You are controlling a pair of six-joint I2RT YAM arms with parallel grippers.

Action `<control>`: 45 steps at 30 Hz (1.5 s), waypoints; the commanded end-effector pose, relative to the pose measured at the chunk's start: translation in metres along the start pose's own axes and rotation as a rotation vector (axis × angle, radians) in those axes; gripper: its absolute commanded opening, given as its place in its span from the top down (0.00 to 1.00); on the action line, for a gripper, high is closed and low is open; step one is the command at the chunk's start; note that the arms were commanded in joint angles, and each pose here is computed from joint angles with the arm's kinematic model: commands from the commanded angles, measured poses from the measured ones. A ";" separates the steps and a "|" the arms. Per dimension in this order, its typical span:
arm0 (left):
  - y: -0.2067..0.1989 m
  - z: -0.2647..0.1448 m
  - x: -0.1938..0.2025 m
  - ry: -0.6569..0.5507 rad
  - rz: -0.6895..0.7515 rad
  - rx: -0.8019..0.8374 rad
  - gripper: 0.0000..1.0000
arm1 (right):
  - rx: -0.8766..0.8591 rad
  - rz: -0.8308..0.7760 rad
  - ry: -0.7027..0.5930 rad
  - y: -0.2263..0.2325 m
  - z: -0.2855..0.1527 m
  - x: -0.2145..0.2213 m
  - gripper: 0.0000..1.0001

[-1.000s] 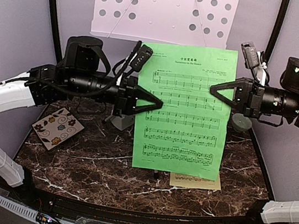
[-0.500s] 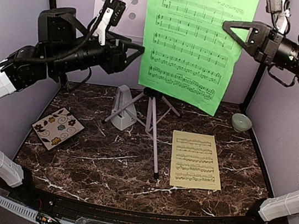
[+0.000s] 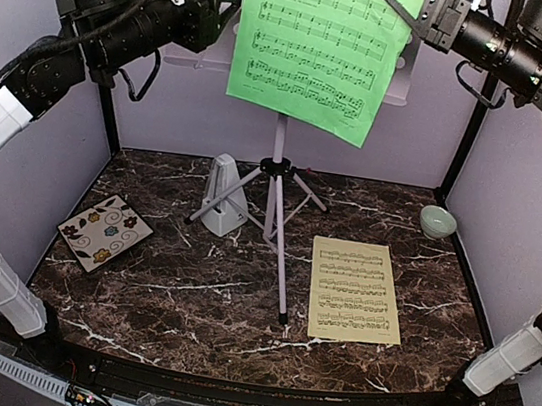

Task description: Set up the instrument practice props

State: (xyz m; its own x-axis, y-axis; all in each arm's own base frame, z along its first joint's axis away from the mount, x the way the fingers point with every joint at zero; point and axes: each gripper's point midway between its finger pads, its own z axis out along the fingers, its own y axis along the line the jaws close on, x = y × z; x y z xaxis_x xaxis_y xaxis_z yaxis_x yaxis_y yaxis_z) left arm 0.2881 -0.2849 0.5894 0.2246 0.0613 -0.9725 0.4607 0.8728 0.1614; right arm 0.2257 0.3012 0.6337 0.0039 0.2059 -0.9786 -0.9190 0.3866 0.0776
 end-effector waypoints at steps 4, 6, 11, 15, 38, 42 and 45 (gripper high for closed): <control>0.029 0.017 -0.005 0.016 0.034 -0.033 0.59 | 0.134 -0.079 -0.124 -0.016 -0.009 -0.037 1.00; 0.028 0.022 -0.004 0.017 0.037 -0.019 0.60 | 0.163 -0.090 -0.141 -0.021 -0.011 -0.042 1.00; 0.018 0.033 -0.004 0.006 0.044 0.033 0.62 | 0.193 -0.103 -0.192 -0.025 -0.011 -0.053 1.00; 0.012 0.036 -0.008 -0.019 0.034 0.063 0.64 | 0.218 -0.135 -0.211 -0.031 -0.009 -0.060 1.00; 0.008 0.053 -0.005 -0.015 0.066 0.062 0.77 | 0.287 -0.184 -0.198 -0.042 -0.009 -0.058 1.00; 0.010 0.045 -0.017 -0.071 0.035 0.069 0.87 | 0.318 -0.208 -0.181 -0.046 -0.012 -0.055 1.00; 0.010 0.042 -0.021 -0.096 0.023 0.070 0.94 | 0.331 -0.219 -0.178 -0.047 -0.015 -0.055 1.00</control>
State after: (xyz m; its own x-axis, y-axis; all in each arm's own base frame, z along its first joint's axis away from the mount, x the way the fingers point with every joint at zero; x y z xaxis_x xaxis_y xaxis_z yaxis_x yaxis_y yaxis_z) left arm 0.3411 -0.3148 0.5874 0.2410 0.1179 -0.9633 0.5162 0.8250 0.2301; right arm 0.2716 0.2739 0.6680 0.2241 0.2208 -0.9492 -0.7442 0.6677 -0.0204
